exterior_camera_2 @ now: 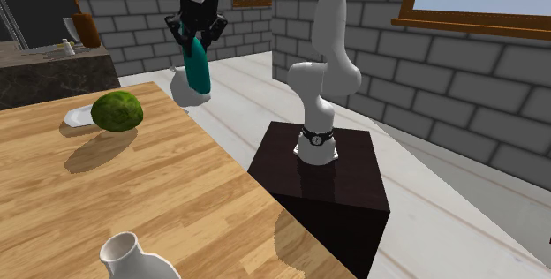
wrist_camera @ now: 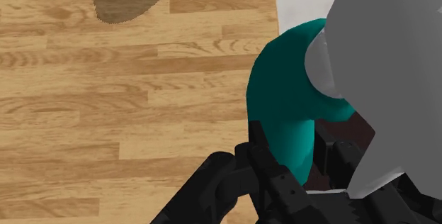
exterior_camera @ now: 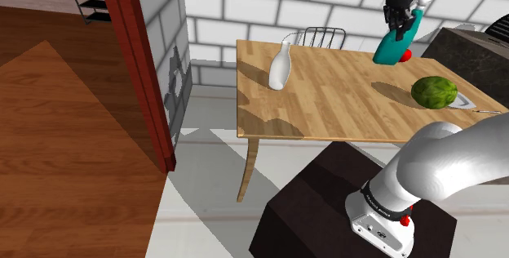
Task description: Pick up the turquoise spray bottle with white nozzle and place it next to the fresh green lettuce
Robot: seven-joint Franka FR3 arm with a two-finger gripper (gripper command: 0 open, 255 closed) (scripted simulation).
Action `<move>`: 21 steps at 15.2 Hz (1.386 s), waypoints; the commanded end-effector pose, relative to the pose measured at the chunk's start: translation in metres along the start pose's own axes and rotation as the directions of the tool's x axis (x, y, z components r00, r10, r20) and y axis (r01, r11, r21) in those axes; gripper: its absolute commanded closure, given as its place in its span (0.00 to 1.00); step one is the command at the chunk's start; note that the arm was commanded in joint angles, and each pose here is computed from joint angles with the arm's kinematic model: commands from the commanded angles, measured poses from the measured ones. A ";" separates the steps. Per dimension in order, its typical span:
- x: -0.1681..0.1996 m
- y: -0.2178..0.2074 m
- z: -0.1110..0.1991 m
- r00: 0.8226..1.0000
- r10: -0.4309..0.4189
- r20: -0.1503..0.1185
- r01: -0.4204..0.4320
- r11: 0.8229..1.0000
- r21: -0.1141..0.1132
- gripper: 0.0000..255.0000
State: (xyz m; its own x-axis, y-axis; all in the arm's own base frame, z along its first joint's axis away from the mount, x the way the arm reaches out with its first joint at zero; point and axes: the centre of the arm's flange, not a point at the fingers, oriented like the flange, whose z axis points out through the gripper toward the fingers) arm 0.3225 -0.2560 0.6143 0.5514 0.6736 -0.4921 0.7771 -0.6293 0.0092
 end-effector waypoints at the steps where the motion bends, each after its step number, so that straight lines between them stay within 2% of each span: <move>1: -0.023 -0.001 0.013 1.000 -0.002 0.001 0.002 1.000 0.000 1.00; 21: -0.251 -0.038 0.141 1.000 -0.002 0.001 0.002 1.000 0.000 1.00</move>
State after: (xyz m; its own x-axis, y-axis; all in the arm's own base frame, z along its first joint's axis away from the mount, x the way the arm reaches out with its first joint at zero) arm 0.1204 -0.4467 0.6164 0.5513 0.6741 -0.4915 0.7772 -0.6292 0.0089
